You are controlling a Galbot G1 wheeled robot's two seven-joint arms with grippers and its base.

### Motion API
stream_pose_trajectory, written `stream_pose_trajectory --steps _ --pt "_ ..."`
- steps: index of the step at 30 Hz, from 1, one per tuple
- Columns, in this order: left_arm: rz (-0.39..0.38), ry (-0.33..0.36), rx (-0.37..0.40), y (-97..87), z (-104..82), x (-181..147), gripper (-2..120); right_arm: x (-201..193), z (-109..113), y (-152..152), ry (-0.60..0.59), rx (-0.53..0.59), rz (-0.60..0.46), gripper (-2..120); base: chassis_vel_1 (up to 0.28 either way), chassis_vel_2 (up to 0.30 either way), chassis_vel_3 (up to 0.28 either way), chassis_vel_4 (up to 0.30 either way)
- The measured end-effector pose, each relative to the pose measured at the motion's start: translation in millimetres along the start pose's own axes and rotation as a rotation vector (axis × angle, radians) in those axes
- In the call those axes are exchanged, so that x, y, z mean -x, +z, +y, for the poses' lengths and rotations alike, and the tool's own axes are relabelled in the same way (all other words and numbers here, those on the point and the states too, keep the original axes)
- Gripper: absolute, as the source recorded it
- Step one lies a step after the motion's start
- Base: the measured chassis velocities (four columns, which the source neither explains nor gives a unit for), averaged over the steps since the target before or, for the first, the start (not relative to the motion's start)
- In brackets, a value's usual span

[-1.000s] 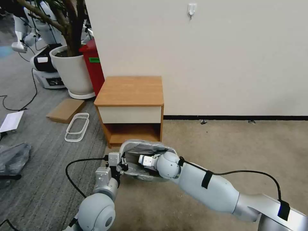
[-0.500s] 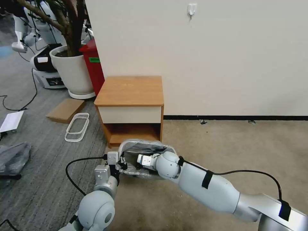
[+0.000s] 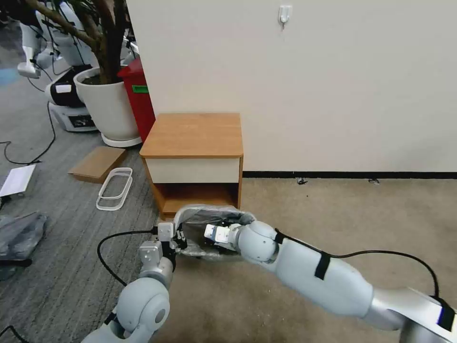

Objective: Pick up the garbage bag from the table and place it over the trash can.

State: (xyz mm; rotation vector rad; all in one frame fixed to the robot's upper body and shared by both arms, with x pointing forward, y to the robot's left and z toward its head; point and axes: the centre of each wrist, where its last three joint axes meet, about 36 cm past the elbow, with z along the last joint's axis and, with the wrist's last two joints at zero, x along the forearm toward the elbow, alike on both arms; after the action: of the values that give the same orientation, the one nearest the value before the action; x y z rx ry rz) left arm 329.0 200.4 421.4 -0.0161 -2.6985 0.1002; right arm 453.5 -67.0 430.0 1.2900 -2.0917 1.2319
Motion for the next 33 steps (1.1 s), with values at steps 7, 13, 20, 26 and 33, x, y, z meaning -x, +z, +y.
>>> stream_pose_trajectory --steps 7,13,20,26,33 --pt "0.043 0.007 -0.055 -1.8 0.3 12 2 -67 -10 -1 0.030 0.057 -0.115 0 0.000 0.000 0.000 0.000" --pt "0.179 0.032 -0.235 -18.8 -0.5 18 2 -154 -34 29 0.241 0.201 -0.311 0 0.000 0.000 0.000 0.000" --pt "0.332 0.086 -0.376 -33.6 0.7 20 2 -171 -16 71 0.730 0.478 -0.512 0 0.000 0.000 0.000 0.000" --pt "0.448 0.106 -0.382 -29.4 2.7 29 2 -158 20 86 0.941 0.667 -0.590 13 0.000 0.000 0.000 0.000" --pt "0.490 0.064 -0.335 -15.5 -0.1 37 2 -146 30 86 0.985 0.751 -0.598 39 0.000 0.000 0.000 0.000"
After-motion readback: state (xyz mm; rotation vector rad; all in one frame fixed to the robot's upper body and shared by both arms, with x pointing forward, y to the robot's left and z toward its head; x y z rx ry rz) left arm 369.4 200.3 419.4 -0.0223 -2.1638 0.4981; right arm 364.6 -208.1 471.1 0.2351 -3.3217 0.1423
